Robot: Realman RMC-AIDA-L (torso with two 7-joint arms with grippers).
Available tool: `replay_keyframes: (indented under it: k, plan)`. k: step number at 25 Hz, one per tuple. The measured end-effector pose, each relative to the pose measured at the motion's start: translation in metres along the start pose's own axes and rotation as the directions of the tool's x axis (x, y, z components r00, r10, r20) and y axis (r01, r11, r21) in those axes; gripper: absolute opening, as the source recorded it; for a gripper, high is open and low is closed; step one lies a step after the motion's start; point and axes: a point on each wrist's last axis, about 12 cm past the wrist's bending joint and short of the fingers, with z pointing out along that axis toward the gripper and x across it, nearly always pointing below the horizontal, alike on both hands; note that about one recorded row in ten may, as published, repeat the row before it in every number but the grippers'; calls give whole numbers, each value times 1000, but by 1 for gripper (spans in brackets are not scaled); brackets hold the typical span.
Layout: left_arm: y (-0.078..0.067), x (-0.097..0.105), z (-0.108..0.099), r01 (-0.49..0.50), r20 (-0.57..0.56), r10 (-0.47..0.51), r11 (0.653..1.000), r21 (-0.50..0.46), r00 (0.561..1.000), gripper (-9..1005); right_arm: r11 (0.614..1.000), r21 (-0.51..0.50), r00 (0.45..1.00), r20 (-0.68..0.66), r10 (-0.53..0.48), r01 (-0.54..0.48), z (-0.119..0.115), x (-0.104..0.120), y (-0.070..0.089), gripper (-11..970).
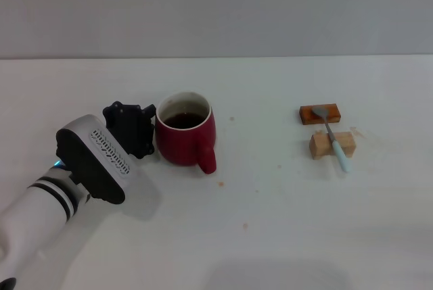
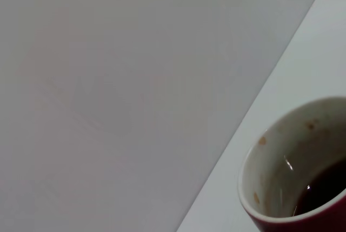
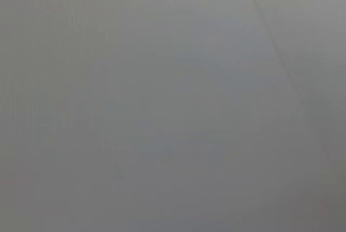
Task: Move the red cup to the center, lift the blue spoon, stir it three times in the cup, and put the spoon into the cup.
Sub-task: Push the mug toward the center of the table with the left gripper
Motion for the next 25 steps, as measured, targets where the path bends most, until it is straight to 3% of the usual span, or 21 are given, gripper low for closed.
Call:
replay_keyframes:
  k: [25]
  plan:
    - [-20,-26,5,-9,102,0,997,83,995,-2,1000,-9,1000,4,2,-2,-2,-1,1,620]
